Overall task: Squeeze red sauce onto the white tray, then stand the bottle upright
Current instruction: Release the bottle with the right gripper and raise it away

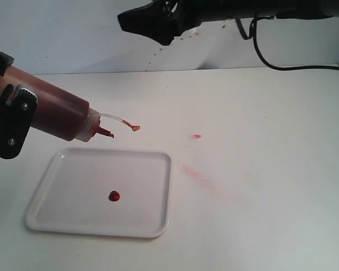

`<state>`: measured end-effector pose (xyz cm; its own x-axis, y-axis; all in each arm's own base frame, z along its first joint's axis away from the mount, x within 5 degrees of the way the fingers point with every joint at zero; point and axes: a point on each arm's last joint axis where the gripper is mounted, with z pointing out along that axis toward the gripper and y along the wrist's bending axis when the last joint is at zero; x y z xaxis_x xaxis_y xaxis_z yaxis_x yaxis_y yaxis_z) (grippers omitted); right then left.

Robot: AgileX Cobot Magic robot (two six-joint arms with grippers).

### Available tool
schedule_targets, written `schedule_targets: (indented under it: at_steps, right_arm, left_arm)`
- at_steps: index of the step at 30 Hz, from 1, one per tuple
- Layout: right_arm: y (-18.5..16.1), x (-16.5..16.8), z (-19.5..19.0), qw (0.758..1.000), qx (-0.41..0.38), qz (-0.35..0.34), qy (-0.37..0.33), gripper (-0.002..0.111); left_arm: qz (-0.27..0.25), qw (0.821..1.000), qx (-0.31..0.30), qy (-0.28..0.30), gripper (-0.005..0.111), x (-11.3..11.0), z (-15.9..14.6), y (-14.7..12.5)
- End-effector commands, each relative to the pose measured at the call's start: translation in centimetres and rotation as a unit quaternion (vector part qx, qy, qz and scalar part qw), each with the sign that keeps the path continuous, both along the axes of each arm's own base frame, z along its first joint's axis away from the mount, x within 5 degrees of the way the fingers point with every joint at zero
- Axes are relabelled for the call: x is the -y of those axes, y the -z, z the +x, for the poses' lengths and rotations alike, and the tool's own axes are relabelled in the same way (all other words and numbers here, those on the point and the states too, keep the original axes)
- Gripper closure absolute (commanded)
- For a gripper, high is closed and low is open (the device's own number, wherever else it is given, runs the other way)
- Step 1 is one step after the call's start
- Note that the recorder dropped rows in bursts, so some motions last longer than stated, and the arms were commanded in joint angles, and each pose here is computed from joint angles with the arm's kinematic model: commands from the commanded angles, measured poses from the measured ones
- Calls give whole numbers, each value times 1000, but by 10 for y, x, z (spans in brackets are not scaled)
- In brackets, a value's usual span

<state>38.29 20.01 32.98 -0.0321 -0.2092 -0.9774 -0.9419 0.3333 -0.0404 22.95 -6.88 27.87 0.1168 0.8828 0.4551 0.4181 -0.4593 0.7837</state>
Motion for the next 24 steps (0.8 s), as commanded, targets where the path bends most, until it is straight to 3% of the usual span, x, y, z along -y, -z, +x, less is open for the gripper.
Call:
schedule_targets:
  at_steps: [1,11,19,24]
  right_arm:
    - [-5,28,11,999,-4,6,36,3]
    - [-3,38,13,999,-26,7,39,3]
    - [0,36,5,999,-50,-1,-2,3]
    - [14,38,5,996,-74,-54,-8,3]
  left_arm:
    - [-24,999,17,-13,107,-1,-2,-9]
    - [-46,997,23,-55,107,-7,-2,-9]
    - [-118,984,40,-130,107,-14,-4,-9]
    - [-154,976,44,-146,107,-14,-4,-9]
